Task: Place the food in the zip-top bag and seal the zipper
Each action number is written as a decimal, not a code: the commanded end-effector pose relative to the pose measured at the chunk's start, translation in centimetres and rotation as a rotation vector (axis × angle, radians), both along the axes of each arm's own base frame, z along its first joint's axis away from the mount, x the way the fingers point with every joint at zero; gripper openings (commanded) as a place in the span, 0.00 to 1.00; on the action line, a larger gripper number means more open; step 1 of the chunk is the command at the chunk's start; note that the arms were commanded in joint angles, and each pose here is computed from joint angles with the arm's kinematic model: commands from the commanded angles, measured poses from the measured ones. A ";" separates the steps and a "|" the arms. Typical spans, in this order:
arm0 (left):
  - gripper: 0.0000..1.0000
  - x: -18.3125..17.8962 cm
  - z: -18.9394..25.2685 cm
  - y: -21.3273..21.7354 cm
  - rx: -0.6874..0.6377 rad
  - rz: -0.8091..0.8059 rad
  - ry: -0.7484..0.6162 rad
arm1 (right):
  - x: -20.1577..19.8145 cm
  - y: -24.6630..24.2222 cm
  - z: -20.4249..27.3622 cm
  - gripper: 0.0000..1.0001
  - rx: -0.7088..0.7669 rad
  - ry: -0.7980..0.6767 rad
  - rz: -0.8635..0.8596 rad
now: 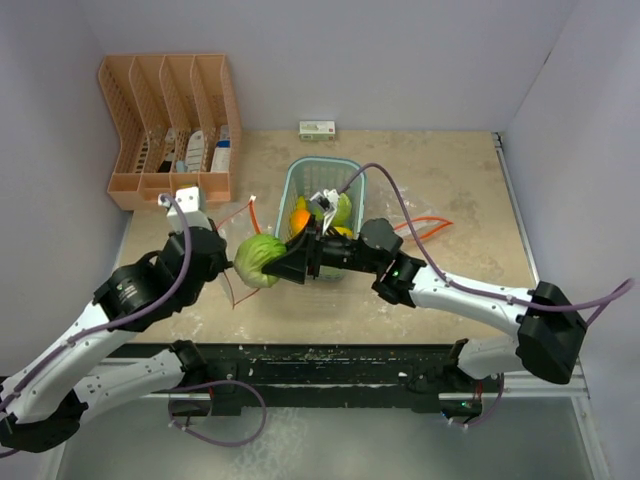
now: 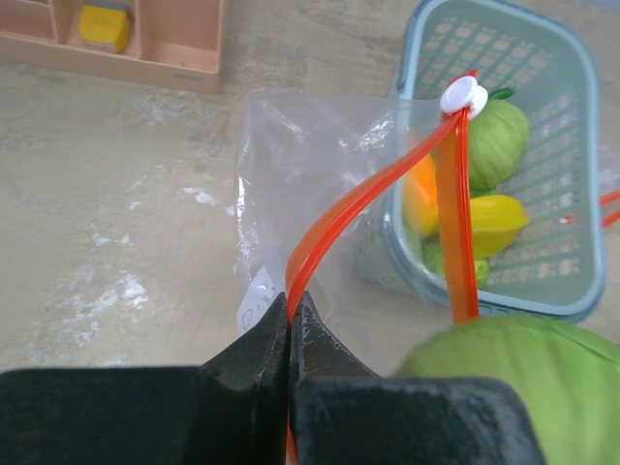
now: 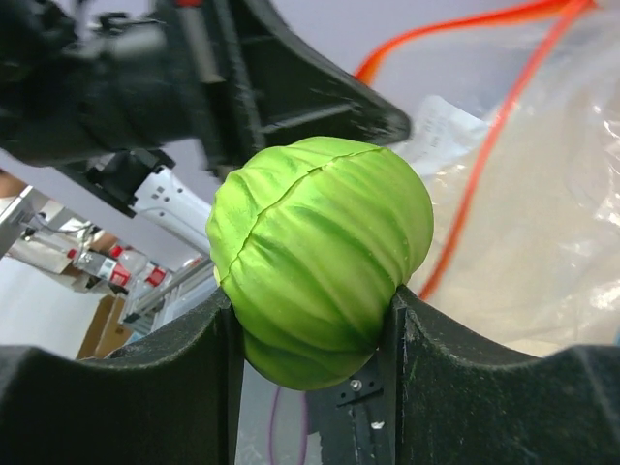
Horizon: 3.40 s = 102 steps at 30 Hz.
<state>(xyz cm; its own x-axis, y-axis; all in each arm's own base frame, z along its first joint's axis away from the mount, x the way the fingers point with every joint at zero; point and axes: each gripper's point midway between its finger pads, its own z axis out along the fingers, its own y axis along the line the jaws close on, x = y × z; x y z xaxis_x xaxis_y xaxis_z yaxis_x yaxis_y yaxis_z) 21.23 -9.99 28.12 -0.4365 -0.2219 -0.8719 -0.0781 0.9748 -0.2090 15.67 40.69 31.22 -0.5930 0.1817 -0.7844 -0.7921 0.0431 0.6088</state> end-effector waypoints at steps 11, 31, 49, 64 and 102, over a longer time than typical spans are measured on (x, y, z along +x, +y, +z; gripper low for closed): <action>0.00 -1.5 3.2 -2.1 -0.308 -0.093 -0.087 | 6.8 0.9 -0.4 0.08 -0.209 -0.049 -0.425; 0.00 -1.3 5.6 -3.6 -0.431 -0.139 -0.156 | 5.5 4.1 -6.5 0.43 -0.709 -0.217 -0.704; 0.00 -1.4 1.1 -0.6 -0.314 -0.011 -0.090 | -0.6 2.7 1.7 0.99 -0.414 -0.283 -0.382; 0.00 -1.9 1.0 0.3 -0.323 0.011 -0.097 | 14.2 -6.8 -1.5 0.98 -0.693 -0.115 -0.887; 0.00 -3.4 0.0 1.6 -0.318 -0.006 -0.080 | 25.0 -13.3 -15.9 0.12 -1.117 -0.001 -1.155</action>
